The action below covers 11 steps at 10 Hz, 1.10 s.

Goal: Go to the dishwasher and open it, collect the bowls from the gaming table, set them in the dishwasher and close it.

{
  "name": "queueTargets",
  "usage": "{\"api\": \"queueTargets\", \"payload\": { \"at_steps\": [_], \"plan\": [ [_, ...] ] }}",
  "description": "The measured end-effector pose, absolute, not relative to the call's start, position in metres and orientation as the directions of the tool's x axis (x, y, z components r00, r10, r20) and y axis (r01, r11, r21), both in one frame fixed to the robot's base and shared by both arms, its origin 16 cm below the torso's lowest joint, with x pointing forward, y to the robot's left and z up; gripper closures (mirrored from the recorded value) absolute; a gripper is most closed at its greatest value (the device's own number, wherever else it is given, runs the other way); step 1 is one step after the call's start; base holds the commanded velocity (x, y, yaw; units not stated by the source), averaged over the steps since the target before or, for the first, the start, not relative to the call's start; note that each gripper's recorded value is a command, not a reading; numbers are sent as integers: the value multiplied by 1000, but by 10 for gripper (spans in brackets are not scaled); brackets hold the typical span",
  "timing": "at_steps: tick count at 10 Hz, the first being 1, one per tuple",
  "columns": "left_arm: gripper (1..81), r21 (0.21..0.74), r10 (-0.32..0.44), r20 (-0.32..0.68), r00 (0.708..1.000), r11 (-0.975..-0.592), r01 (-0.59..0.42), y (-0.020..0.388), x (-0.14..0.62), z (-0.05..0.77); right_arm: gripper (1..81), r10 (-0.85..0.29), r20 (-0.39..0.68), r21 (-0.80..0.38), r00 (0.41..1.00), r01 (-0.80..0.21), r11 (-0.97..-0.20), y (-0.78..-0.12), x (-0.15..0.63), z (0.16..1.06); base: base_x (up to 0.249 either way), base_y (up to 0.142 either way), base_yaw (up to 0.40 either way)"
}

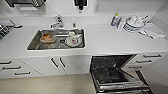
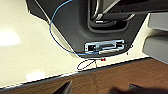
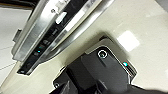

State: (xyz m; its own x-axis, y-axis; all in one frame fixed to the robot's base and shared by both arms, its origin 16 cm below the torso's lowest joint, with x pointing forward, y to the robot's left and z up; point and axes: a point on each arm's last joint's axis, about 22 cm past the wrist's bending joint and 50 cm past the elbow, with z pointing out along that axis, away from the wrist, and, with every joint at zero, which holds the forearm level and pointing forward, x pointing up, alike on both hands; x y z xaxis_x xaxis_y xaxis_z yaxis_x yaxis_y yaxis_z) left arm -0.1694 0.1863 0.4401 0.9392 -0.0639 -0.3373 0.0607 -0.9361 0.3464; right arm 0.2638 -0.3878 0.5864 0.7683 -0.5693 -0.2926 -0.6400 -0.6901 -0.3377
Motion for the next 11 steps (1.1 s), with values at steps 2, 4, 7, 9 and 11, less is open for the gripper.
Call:
{"api": "queueTargets", "payload": {
  "at_steps": [2,4,7,9,11],
  "plan": [
    [10,345,-65,-330,942,-937,56,188,-162,439,10,-570,-340,-273,748,-659,-701,-396,210,574,0,0,0],
    [10,346,-65,-303,951,-937,46,188,-142,434,10,-565,-363,-257,741,-662,-704,-387,179,561,0,0,0],
    [10,345,-65,-263,963,-938,30,191,-109,425,10,-552,-391,-271,736,-665,-696,-353,155,540,0,0,0],
    [10,346,-66,-239,969,-938,22,190,-89,420,10,-559,-376,-263,739,-664,-700,-353,154,527,0,0,0],
    [10,346,-66,-213,975,-938,12,191,-69,413,10,-562,-377,-266,736,-668,-695,-340,151,513,0,0,0]
  ]
}}
